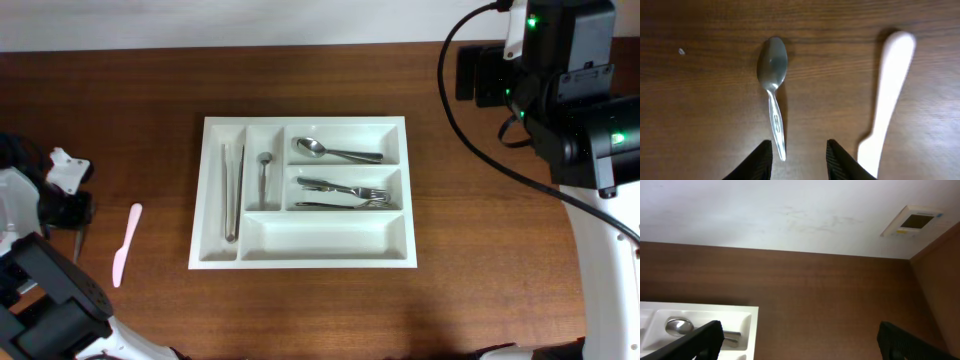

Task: Pack container
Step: 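Return the left gripper to the last spoon and grasp it, then place the second spoon beside the first in the left-middle compartment, then move the left gripper to the pink plastic knife and grasp it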

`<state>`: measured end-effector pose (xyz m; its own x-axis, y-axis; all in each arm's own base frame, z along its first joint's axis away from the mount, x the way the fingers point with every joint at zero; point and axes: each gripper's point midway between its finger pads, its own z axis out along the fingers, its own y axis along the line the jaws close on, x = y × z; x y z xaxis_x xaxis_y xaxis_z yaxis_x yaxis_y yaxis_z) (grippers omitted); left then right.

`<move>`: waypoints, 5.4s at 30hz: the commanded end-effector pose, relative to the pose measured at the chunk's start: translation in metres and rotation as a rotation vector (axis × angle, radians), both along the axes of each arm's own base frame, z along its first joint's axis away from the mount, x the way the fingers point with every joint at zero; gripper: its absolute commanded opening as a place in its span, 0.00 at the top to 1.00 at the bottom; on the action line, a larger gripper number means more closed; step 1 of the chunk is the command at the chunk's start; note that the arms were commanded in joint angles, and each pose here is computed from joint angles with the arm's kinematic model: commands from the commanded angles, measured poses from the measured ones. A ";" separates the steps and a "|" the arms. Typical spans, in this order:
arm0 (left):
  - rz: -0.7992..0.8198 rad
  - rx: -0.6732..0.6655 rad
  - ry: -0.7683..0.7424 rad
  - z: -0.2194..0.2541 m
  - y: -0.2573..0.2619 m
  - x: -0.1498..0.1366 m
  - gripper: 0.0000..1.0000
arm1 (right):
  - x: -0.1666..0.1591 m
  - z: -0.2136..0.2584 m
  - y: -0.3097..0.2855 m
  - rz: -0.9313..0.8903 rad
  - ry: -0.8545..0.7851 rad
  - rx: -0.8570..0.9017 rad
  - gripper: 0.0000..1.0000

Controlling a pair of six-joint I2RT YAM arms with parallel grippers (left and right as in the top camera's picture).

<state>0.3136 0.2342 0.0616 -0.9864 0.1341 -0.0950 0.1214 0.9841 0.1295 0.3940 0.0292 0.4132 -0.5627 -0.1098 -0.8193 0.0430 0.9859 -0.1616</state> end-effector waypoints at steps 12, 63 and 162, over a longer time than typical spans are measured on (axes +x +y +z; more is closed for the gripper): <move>0.104 0.075 -0.030 -0.022 0.017 -0.004 0.60 | 0.000 0.004 -0.004 -0.023 -0.013 0.005 0.01; 0.048 0.002 -0.204 0.063 -0.061 0.062 0.98 | 0.000 0.004 -0.004 -0.022 -0.013 0.005 0.01; -0.054 -0.054 -0.060 0.032 -0.079 0.000 0.33 | 0.000 0.004 -0.004 -0.023 -0.013 0.005 0.01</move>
